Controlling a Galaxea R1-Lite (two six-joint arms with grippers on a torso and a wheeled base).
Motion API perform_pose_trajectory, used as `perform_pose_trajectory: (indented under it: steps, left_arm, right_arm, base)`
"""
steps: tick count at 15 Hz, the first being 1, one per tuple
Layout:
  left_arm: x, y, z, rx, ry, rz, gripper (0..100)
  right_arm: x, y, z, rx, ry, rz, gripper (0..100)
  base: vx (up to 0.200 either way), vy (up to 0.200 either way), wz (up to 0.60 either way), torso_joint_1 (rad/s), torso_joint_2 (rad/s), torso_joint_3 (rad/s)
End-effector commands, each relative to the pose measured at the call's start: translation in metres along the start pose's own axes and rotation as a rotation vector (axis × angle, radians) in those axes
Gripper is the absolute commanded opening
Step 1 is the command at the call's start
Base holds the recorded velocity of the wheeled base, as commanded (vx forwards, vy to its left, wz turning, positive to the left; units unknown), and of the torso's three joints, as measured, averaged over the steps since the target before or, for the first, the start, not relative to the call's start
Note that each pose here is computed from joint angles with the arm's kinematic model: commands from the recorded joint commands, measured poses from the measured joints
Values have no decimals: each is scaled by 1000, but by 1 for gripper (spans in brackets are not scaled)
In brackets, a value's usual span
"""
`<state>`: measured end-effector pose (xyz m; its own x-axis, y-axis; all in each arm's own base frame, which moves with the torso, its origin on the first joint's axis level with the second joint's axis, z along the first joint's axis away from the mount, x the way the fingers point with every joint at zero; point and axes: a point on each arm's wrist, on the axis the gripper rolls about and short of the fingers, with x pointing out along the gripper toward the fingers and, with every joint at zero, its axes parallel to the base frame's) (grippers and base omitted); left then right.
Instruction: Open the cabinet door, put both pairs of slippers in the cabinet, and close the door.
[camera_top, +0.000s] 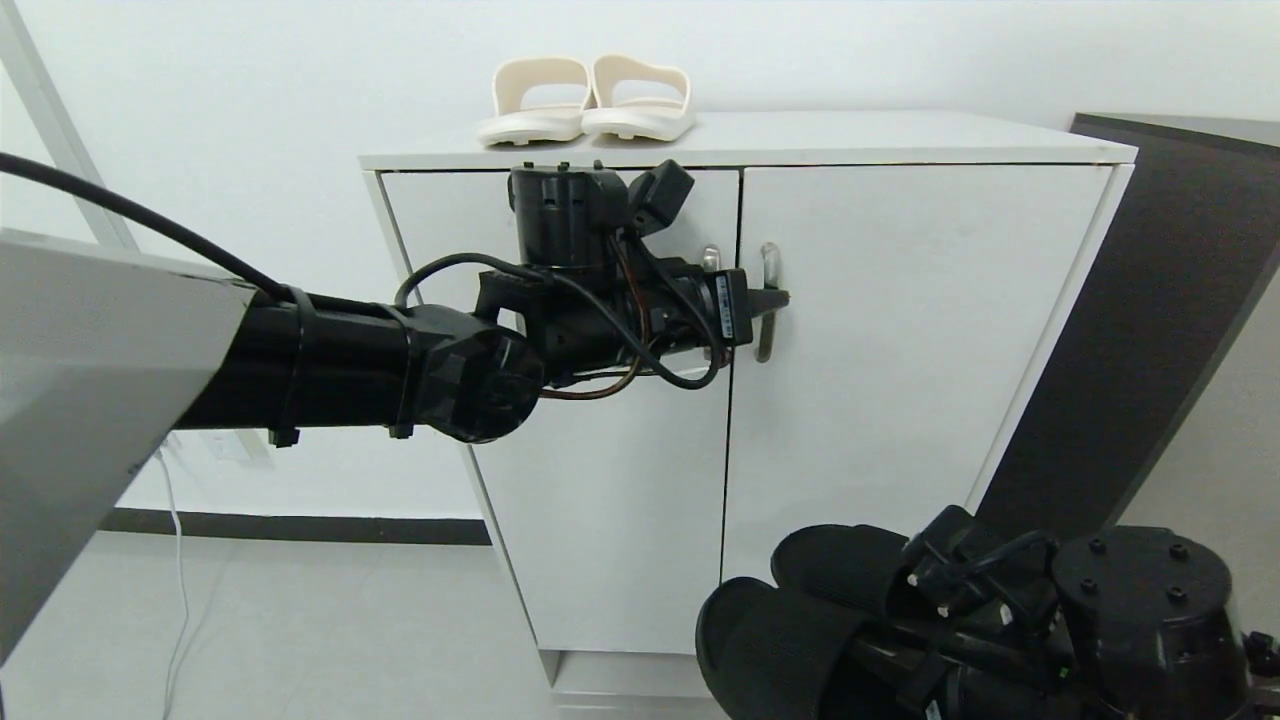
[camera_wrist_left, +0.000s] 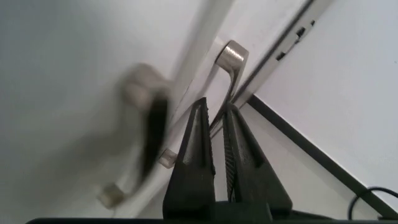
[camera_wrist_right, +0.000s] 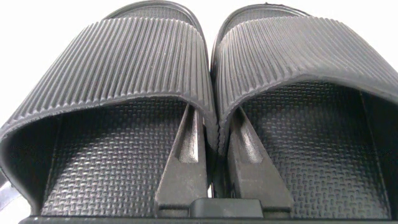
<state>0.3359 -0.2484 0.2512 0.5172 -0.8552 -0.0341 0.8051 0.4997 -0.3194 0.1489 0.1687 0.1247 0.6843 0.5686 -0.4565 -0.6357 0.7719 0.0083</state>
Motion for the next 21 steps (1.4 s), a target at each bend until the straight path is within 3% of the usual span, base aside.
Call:
perform_pose_trajectory:
  steps: [1, 5, 8, 15, 17, 21]
  left_arm:
    - [-3, -2, 0, -2, 0, -3, 0]
    - [-15, -9, -4, -4, 17, -4, 0]
    - [-32, -25, -10, -2, 14, -30, 0]
    - [-78, -56, -11, -2, 24, -59, 0]
    - [-82, -56, -9, -1, 14, -47, 0]
    - [-79, -32, -7, -18, 10, 13, 0]
  right_arm:
    - [1, 0, -1, -1, 5, 2, 0]
    - [-3, 1, -5, -2, 15, 52, 0]
    - [-12, 1, -10, -23, 20, 139, 0]
    - [-15, 2, -15, -62, 36, 162, 0]
    - [-14, 2, -16, -67, 38, 162, 0]
    - [-14, 2, -16, -77, 40, 154, 0]
  base:
    - [0, 0, 0, 0, 0, 0]
    - [0, 0, 0, 0, 0, 0]
    - [0, 0, 0, 0, 0, 0]
    - [0, 0, 0, 0, 0, 0]
    - [0, 0, 0, 0, 0, 0]
    - [0, 0, 0, 0, 0, 0]
